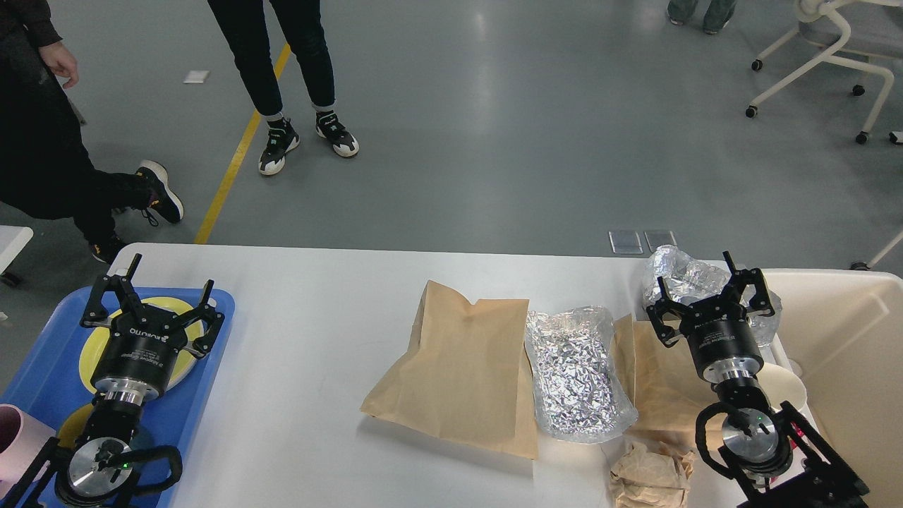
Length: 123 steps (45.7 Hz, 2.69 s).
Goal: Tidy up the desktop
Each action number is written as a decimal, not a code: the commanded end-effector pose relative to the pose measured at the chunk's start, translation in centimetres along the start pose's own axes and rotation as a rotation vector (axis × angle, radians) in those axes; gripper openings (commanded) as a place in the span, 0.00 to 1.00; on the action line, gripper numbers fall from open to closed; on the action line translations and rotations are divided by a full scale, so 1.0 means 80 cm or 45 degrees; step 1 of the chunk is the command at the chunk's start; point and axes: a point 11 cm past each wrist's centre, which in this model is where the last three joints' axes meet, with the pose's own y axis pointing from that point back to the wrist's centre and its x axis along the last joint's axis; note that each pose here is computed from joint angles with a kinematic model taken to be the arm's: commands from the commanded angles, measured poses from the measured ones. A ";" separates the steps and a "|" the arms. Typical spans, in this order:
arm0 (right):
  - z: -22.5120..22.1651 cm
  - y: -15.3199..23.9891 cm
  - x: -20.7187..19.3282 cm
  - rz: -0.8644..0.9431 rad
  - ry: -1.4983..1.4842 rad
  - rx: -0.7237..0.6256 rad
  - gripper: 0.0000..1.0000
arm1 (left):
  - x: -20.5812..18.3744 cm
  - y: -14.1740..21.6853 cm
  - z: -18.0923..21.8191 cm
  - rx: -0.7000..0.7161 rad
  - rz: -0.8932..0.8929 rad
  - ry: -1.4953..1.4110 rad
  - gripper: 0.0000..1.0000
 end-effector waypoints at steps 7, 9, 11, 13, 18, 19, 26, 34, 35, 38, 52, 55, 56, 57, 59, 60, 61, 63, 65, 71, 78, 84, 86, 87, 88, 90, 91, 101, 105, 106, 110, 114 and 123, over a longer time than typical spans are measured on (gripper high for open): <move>0.000 0.000 0.000 -0.001 0.000 0.000 1.00 | -0.007 0.001 0.005 -0.009 -0.076 0.026 0.96; 0.000 0.000 0.000 -0.001 0.000 0.000 1.00 | -0.006 0.001 0.006 -0.011 -0.073 0.024 0.96; 0.000 0.000 0.000 -0.001 0.000 0.000 1.00 | -0.006 0.001 0.006 -0.013 -0.073 0.024 0.96; 0.000 0.000 0.000 0.001 0.000 0.000 1.00 | -0.004 0.003 0.007 -0.017 -0.069 0.024 0.96; 0.000 0.000 0.000 -0.001 0.000 0.000 1.00 | 0.003 0.007 0.020 -0.058 -0.047 0.026 0.96; 0.000 0.000 0.000 -0.001 0.000 0.000 1.00 | 0.004 0.008 0.022 -0.065 -0.044 0.026 0.96; 0.000 0.000 0.000 -0.001 0.000 0.000 1.00 | 0.007 0.008 0.039 -0.089 -0.041 0.001 0.96; 0.000 0.000 0.000 -0.001 0.000 0.000 1.00 | 0.007 0.007 0.059 -0.114 -0.050 -0.034 0.96; 0.000 0.000 0.000 -0.001 0.000 0.000 1.00 | 0.007 0.006 0.061 -0.115 -0.050 -0.037 0.96; 0.000 0.000 0.000 -0.001 0.000 0.000 1.00 | 0.007 0.004 0.066 -0.119 -0.049 -0.049 0.96; 0.000 0.000 0.000 -0.001 0.000 0.000 1.00 | 0.011 0.006 -0.012 -0.048 0.000 0.095 0.96; 0.000 0.000 0.000 -0.001 0.000 0.000 1.00 | 0.005 0.000 -0.027 -0.037 -0.009 0.128 0.96; 0.000 0.000 0.000 0.001 0.000 0.000 1.00 | 0.004 -0.002 -0.029 -0.032 -0.013 0.132 0.96; 0.000 0.000 0.000 0.001 0.000 0.000 1.00 | 0.005 -0.003 -0.028 -0.033 -0.011 0.131 0.96; 0.000 0.000 0.000 -0.001 0.000 0.000 1.00 | 0.005 -0.007 -0.028 -0.042 -0.008 0.135 0.96; 0.000 0.000 0.000 -0.001 0.000 0.000 1.00 | 0.005 -0.009 -0.028 -0.042 -0.008 0.137 0.96; 0.000 0.000 0.000 0.001 0.000 0.000 1.00 | 0.006 -0.010 -0.029 -0.041 -0.006 0.139 0.96; 0.000 0.000 0.000 -0.001 0.000 0.000 1.00 | 0.007 -0.011 -0.031 -0.037 -0.005 0.140 0.96; 0.000 0.000 0.000 -0.001 0.000 0.000 1.00 | 0.008 -0.010 -0.031 -0.038 -0.016 0.142 0.96; 0.000 0.000 0.000 -0.001 0.000 0.000 1.00 | 0.010 -0.010 -0.032 -0.036 -0.041 0.152 0.96; 0.000 0.000 0.000 -0.001 0.000 0.000 1.00 | 0.009 -0.010 -0.032 -0.028 -0.058 0.159 0.96; 0.000 0.000 0.000 -0.001 0.000 0.000 1.00 | 0.010 -0.010 -0.031 -0.032 -0.055 0.163 0.96; 0.000 0.000 0.000 -0.001 0.000 0.000 1.00 | 0.009 -0.011 -0.030 -0.034 -0.056 0.166 0.96; 0.000 0.000 0.000 0.001 0.000 0.000 1.00 | 0.009 -0.011 -0.031 -0.034 -0.056 0.169 0.96; 0.000 0.000 0.000 -0.001 0.000 0.000 1.00 | 0.010 -0.010 -0.031 -0.033 -0.054 0.171 0.96; 0.000 0.000 0.000 -0.001 0.000 0.000 1.00 | 0.010 -0.011 -0.030 -0.037 -0.056 0.171 0.96; 0.000 0.000 0.000 -0.001 0.000 0.000 1.00 | 0.010 -0.011 -0.031 -0.036 -0.054 0.173 0.96; 0.000 0.000 0.000 -0.001 0.000 0.000 1.00 | 0.010 -0.010 -0.031 -0.039 -0.052 0.175 0.96; 0.000 0.000 0.000 -0.001 0.000 0.000 1.00 | 0.010 -0.010 -0.031 -0.039 -0.052 0.175 0.96; 0.000 0.000 0.000 -0.001 0.000 0.000 1.00 | 0.010 -0.010 -0.031 -0.040 -0.054 0.175 0.96; 0.000 0.000 0.000 -0.001 0.000 0.000 1.00 | 0.010 -0.010 -0.031 -0.040 -0.054 0.175 0.96; 0.000 0.000 0.000 -0.001 0.000 0.000 1.00 | 0.010 -0.010 -0.031 -0.040 -0.054 0.175 0.96; 0.000 0.000 0.000 -0.001 0.000 0.000 1.00 | 0.010 -0.010 -0.031 -0.040 -0.054 0.175 0.96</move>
